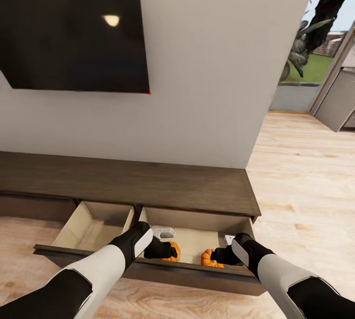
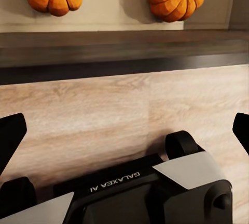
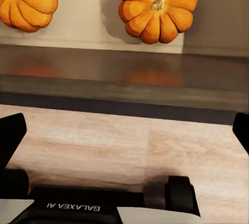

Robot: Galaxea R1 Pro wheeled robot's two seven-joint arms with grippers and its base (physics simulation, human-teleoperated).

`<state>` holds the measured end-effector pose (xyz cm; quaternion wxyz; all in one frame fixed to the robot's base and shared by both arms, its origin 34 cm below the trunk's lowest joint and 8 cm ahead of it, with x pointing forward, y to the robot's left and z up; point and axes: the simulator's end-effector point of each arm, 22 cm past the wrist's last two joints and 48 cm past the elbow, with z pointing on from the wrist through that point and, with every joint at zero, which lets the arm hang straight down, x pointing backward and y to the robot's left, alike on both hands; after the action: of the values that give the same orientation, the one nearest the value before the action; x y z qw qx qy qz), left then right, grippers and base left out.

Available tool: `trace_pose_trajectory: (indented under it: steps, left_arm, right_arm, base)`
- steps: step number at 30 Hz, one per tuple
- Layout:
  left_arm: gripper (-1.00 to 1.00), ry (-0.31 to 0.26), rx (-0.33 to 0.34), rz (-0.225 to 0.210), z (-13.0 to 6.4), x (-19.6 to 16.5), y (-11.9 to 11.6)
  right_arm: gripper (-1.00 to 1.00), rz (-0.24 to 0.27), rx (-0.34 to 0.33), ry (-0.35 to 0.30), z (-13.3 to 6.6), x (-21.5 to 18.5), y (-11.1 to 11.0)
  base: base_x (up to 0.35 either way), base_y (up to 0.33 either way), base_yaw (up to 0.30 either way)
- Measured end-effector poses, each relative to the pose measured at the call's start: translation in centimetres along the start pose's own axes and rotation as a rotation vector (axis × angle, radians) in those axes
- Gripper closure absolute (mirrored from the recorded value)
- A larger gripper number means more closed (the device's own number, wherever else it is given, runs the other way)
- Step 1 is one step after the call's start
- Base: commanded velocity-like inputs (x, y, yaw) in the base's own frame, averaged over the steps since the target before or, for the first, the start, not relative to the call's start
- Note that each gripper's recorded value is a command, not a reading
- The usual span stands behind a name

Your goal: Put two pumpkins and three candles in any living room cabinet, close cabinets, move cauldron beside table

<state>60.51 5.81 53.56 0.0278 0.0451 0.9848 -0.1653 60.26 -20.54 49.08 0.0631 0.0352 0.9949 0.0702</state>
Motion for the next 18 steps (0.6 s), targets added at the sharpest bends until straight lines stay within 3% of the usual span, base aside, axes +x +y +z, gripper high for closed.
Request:
trace_pose_trajectory:
  steps: [11, 18]
  left_arm:
    - [-1.0, -0.018, -0.002, 0.005, -0.7, -0.5, -0.2]
    - [-1.0, -0.079, -0.003, 0.01, -1.3, -1.9, -0.3]
  right_arm:
    - [-1.0, -0.002, -0.001, -0.02, -0.8, -0.7, 0.1]
    - [-1.0, -0.003, -0.002, -0.031, -1.2, -1.0, 0.2]
  base:
    - [-0.005, 0.0, 0.0]
    - [0.0, 0.0, 0.0]
